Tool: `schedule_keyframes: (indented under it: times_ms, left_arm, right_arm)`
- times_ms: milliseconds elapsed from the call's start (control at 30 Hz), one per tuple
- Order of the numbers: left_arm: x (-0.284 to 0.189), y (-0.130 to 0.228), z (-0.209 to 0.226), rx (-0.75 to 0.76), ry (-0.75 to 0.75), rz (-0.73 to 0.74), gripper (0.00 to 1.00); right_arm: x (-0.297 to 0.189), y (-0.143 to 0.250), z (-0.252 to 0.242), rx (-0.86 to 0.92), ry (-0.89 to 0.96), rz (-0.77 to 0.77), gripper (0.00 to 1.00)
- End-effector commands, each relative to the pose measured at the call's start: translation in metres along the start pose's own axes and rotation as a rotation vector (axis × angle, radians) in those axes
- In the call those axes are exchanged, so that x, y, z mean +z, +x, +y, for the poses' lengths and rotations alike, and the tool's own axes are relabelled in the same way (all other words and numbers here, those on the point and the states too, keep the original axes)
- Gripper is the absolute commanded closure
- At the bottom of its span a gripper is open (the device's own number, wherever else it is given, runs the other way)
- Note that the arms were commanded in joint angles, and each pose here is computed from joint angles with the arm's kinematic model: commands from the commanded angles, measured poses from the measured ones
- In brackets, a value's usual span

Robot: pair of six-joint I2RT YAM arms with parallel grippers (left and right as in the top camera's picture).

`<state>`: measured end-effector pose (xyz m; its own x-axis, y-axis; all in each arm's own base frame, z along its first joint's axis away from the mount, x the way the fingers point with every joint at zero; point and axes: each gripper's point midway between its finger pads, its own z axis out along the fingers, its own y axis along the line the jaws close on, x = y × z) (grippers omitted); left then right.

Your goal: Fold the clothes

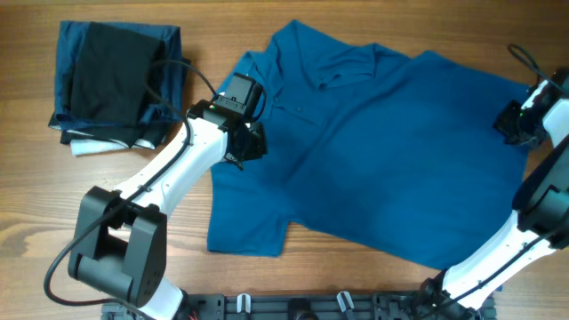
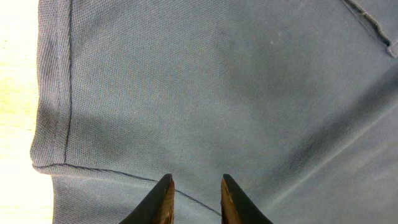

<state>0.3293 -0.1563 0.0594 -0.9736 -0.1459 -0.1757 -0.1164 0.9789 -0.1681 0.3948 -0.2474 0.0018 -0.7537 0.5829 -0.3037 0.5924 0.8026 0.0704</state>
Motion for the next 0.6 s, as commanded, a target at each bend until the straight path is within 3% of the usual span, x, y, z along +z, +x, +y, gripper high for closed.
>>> schedule_keyframes:
  times_ms: [0, 133, 333, 433, 567]
  left_arm:
    - [0.003, 0.005, 0.0, 0.015, -0.001, 0.019, 0.75]
    - [0.003, 0.005, 0.0, 0.015, -0.001, 0.018, 0.75]
    - [0.003, 0.005, 0.0, 0.015, -0.001, 0.019, 0.75]
    - [0.003, 0.005, 0.0, 0.015, -0.001, 0.018, 0.76]
    - [-0.001, -0.01, -0.009, 0.025, 0.032, -0.037, 0.79]
  right_arm:
    - [0.014, 0.011, -0.041, 0.03, 0.132, 0.05, 0.95]
    - [0.01, 0.019, -0.081, 0.115, 0.192, 0.075, 0.96]
    - [0.006, 0.022, -0.101, 0.142, 0.259, 0.083, 0.96]
    - [0.008, 0.017, -0.093, 0.132, 0.206, 0.068, 0.96]
    - [-0.003, -0.005, -0.072, 0.111, 0.103, 0.014, 0.83]
